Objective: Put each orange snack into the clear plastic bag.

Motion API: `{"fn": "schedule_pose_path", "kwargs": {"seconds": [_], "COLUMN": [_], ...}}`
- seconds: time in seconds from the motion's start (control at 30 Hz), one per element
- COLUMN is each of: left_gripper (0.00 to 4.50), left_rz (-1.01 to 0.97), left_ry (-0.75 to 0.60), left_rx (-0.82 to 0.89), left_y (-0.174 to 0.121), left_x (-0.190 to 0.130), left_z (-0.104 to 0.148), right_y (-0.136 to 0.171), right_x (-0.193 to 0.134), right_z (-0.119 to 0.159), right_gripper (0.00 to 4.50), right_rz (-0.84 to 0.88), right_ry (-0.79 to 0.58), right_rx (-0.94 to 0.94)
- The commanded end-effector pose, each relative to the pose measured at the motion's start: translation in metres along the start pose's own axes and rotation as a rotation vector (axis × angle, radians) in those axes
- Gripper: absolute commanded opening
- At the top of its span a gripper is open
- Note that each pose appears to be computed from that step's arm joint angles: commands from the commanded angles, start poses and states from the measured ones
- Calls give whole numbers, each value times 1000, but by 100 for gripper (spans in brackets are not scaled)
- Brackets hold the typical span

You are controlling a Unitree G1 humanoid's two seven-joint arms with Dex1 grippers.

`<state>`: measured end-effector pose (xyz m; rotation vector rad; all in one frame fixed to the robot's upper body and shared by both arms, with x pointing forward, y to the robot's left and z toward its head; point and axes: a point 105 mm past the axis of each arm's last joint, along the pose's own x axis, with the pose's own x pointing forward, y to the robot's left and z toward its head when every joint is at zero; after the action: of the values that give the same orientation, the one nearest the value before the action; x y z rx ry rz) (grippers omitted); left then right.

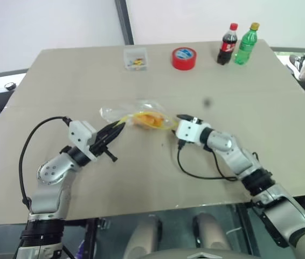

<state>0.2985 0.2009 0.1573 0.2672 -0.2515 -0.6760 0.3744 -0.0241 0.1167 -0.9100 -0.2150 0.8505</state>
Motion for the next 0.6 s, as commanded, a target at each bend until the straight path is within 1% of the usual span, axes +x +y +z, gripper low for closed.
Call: {"fn": "schedule_pose_path", "kwargs": {"seconds": [0.03,0.07,0.1,0.13,0.17,0.2,0.23,0.27,0.33,0.4,0.43,0.5,0.53,0.6], "left_gripper": [0,0,0,0,0,0,0,0,0,0,0,0,0,0], "left_rz": [-2,-2,0,7,13,10,4,5,41,42,41,37,30,4], "left_ry": [-32,-34,-36,-44,-54,-62,-69,-81,-126,-157,-166,-189,-200,-219], "left_rx": [35,37,38,32,24,21,32,40,53,80,116,189,236,296], "left_y": [4,5,5,6,7,7,8,11,28,39,46,55,57,52], "left_x": [-1,-1,-1,0,1,5,10,17,34,47,55,68,73,79], "left_z": [12,13,14,15,16,17,18,20,30,40,47,61,68,74], "right_y": [-22,-25,-28,-29,-31,-35,-42,-54,-92,-119,-138,-165,-178,-189], "right_x": [7,8,7,6,4,3,0,-2,-11,-20,-27,-41,-50,-63], "right_z": [13,15,16,16,14,12,10,8,7,7,7,7,7,7], "right_gripper": [256,228,212,170,107,71,17,7,7,7,7,7,7,7], "right_rz": [-82,-86,-91,-87,-85,-96,-116,-148,-252,-312,-365,-442,-488,-519], "right_ry": [-64,-79,-87,-90,-88,-84,-77,-73,-62,-56,-44,-20,-4,8], "right_rx": [-39,-40,-47,-45,-44,-51,-53,-45,-29,-56,-70,-118,-150,-178]}}
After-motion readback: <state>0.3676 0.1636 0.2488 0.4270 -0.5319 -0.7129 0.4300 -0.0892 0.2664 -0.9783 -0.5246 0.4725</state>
